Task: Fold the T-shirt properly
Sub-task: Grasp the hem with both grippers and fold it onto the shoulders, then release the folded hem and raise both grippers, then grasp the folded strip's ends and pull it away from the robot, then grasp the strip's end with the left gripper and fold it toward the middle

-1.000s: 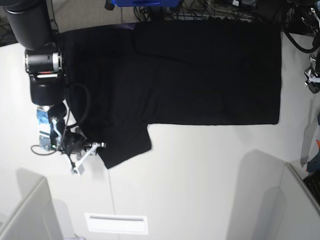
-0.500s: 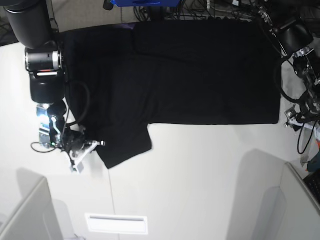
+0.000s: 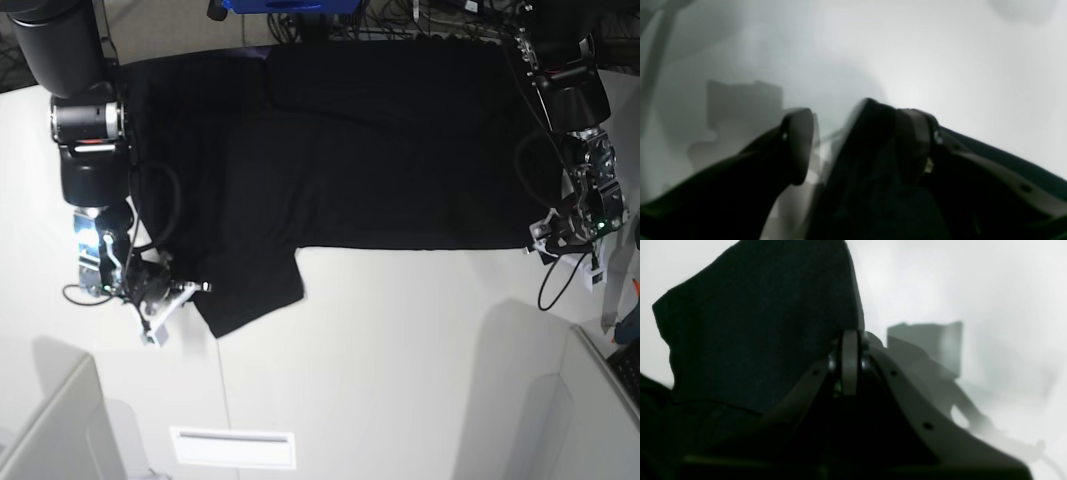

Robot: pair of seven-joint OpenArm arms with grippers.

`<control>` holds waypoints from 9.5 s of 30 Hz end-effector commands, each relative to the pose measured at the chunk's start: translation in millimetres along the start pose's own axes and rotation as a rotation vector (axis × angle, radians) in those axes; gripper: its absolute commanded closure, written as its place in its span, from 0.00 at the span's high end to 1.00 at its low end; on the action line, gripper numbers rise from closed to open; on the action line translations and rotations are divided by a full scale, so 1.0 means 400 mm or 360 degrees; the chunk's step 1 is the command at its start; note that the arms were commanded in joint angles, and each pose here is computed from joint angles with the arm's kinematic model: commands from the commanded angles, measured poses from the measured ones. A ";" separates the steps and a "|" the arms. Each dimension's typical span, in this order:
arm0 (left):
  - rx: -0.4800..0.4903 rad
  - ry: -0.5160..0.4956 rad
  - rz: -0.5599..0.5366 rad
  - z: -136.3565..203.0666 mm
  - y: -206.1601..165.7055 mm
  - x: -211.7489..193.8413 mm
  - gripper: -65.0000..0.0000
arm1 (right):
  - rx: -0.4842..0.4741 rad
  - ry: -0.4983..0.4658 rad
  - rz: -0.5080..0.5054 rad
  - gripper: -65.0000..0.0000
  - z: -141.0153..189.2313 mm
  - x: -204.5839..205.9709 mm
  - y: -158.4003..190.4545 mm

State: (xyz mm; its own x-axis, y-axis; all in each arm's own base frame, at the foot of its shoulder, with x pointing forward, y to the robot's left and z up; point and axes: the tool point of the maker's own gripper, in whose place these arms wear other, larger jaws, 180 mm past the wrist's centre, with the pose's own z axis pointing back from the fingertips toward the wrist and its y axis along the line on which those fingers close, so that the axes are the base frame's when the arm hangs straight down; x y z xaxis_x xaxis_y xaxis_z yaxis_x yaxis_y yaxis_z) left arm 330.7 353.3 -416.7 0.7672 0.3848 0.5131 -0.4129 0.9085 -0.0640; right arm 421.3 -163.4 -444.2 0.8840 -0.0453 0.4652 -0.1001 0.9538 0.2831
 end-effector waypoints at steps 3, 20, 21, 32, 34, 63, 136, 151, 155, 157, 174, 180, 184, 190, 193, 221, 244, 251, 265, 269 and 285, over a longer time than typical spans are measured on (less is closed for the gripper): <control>0.0014 -0.0035 -0.0019 -0.007 0.006 0.024 0.58 | -0.0030 0.0059 0.0025 0.00 0.006 -0.005 -0.008; -0.0024 -0.0132 -0.0047 0.042 -0.024 0.109 0.00 | 0.0002 -0.0236 0.0206 0.00 0.064 0.070 0.047; -0.0027 -0.0159 -0.0063 0.052 -0.029 0.117 0.00 | 0.0003 -0.0268 0.0193 0.00 0.074 0.078 0.044; -0.0109 -0.0162 -0.0379 0.161 -0.015 0.104 0.00 | -0.0075 -0.0440 0.0165 0.00 0.239 0.105 0.002; -0.0085 -0.0191 -0.0432 0.185 -0.011 0.089 0.00 | -0.0088 -0.0433 0.0188 0.00 0.265 0.086 0.007; 0.0031 0.0078 -0.0713 0.341 0.151 -0.239 0.00 | 0.0134 -0.0335 -0.0364 0.00 0.518 -0.360 0.041; -0.0036 0.0122 -0.0652 0.121 -0.009 -0.122 0.00 | -0.0174 -0.0110 -0.0502 0.00 0.199 -0.258 -0.127; -0.0213 -0.0286 -0.0357 0.358 0.087 -0.007 0.00 | -0.0068 -0.0550 -0.0265 0.00 0.400 -0.098 -0.032; -0.0246 -0.0299 -0.0238 0.391 0.144 -0.052 0.19 | -0.0086 -0.0573 -0.0227 0.00 0.421 -0.089 -0.024; -0.0267 -0.0353 -0.0202 0.399 0.151 -0.050 0.56 | -0.0086 -0.0579 -0.0224 0.00 0.423 -0.087 -0.022; -0.0600 -0.0168 0.0087 0.210 0.068 -0.144 0.96 | -0.0065 -0.0536 -0.0232 0.00 0.414 -0.100 -0.009; -0.0628 -0.0048 0.0138 0.152 0.060 -0.193 0.96 | -0.0081 -0.0569 -0.0202 0.00 0.432 -0.094 -0.002; -0.0639 -0.0019 0.0178 0.135 0.058 -0.200 0.84 | -0.0089 -0.0587 -0.0187 0.00 0.442 -0.089 0.001; -0.0671 0.0070 0.0174 0.094 0.031 -0.234 0.09 | -0.0090 -0.0588 -0.0189 0.00 0.442 -0.089 0.000; -0.0660 0.0038 0.0207 0.072 0.036 -0.234 0.00 | -0.0087 -0.0583 -0.0192 0.00 0.440 -0.091 -0.001; -0.0719 -0.0202 -0.0809 0.277 -0.475 -0.275 0.00 | -0.0090 -0.0555 -0.0205 0.00 0.434 -0.110 -0.005; -0.0780 -0.0150 -0.0905 0.269 -0.545 -0.319 0.00 | -0.0090 -0.0555 -0.0205 0.00 0.434 -0.110 -0.005; -0.0779 -0.0140 -0.0905 0.268 -0.542 -0.325 0.00 | -0.0090 -0.0555 -0.0205 0.00 0.434 -0.110 -0.005; -0.0891 -0.0117 -0.1010 0.289 -0.610 -0.367 0.45 | -0.0088 -0.0555 -0.0206 0.00 0.433 -0.110 -0.003; -0.0955 -0.0114 -0.1051 0.304 -0.649 -0.384 0.53 | -0.0090 -0.0543 -0.0209 0.00 0.431 -0.118 -0.005; -0.0076 -0.0253 -0.0643 0.290 -0.012 -0.188 0.00 | 0.0050 -0.0261 -0.0355 0.84 0.334 -0.137 -0.016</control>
State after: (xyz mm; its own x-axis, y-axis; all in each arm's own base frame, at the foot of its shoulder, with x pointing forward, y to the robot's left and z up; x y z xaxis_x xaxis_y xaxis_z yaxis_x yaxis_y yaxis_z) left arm 210.8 297.9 -365.5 0.7990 -0.0199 0.6010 -0.0653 0.9907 0.1195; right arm 302.9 -201.2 -372.5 0.8266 -0.3020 0.4749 0.0856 0.9015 0.4242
